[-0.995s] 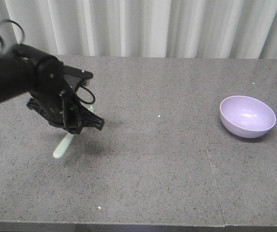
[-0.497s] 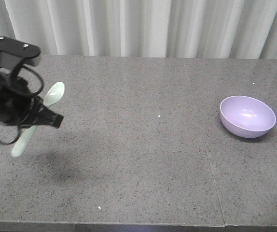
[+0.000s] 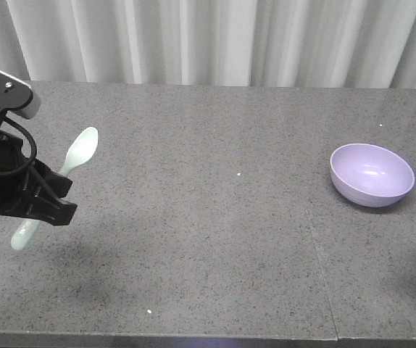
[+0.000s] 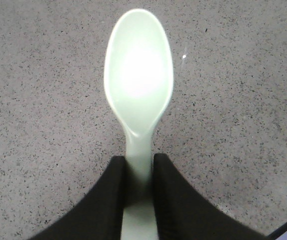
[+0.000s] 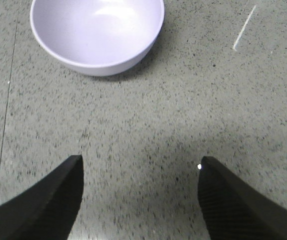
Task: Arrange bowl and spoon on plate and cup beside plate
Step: 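Close the left gripper on the spoon handle and lift it, then move the right gripper to the lavender bowl rim and grip it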
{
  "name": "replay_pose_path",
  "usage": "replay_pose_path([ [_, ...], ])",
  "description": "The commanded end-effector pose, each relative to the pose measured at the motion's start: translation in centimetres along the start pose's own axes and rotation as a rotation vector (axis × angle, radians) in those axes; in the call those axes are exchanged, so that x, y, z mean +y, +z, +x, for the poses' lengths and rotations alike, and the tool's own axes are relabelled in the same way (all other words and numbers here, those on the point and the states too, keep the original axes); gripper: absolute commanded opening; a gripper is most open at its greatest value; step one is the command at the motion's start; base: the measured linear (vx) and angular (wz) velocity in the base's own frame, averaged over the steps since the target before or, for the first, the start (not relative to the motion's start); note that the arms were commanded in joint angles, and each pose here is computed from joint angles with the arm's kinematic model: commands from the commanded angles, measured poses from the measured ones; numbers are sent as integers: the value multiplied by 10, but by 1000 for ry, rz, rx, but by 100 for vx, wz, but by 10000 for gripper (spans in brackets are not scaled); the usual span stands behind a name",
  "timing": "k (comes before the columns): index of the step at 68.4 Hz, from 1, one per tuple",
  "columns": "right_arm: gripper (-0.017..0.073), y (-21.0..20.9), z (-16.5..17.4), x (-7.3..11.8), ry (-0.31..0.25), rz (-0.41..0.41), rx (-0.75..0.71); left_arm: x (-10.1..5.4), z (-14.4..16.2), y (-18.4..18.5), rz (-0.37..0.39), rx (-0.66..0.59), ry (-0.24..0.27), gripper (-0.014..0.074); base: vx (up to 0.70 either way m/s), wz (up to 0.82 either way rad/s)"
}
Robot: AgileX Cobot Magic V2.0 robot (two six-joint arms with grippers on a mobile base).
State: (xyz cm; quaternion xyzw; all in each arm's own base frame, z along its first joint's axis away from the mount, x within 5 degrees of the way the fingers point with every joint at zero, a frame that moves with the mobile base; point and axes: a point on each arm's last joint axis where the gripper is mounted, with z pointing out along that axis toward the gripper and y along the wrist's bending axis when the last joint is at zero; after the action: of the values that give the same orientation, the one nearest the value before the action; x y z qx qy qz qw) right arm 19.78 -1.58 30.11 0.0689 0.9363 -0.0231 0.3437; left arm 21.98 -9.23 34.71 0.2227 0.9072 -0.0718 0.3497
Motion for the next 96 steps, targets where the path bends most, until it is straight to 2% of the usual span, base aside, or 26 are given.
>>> replay_pose_path([
  [1, 486, 1, -29, 1, 4, 2, -80, 0, -12, -14, -3, -118, -4, 76, 0, 0],
  [5, 486, 7, -38, 2, 26, 3, -70, 0, -12, -14, -3, -117, -4, 76, 0, 0],
  [13, 486, 21, -58, -9, 118, 15, -60, 0, -12, -14, -3, -117, -4, 76, 0, 0],
  [18, 486, 33, -69, -17, 134, 15, -36, 0, -12, -14, -3, -117, -4, 76, 0, 0],
  [29, 486, 60, -89, -26, 130, -38, 42, 0, -12, -14, -3, -117, -4, 76, 0, 0],
  [34, 486, 73, -97, -25, 110, -70, 59, 0, -12, -14, -3, -117, -4, 76, 0, 0],
  [41, 479, 92, -107, -24, 110, -95, 76, 0, -12, -14, -3, -117, -4, 76, 0, 0],
  [61, 409, 137, -121, -29, 61, -77, 112, 0, -12, -14, -3, -117, -4, 76, 0, 0],
  [86, 302, 167, -124, -31, 68, -67, 94, 0, -12, -14, -3, -118, -4, 76, 0, 0],
  [96, 211, 168, -124, -31, 69, -67, 96, 0, -12, -14, -3, -118, -4, 76, 0, 0],
])
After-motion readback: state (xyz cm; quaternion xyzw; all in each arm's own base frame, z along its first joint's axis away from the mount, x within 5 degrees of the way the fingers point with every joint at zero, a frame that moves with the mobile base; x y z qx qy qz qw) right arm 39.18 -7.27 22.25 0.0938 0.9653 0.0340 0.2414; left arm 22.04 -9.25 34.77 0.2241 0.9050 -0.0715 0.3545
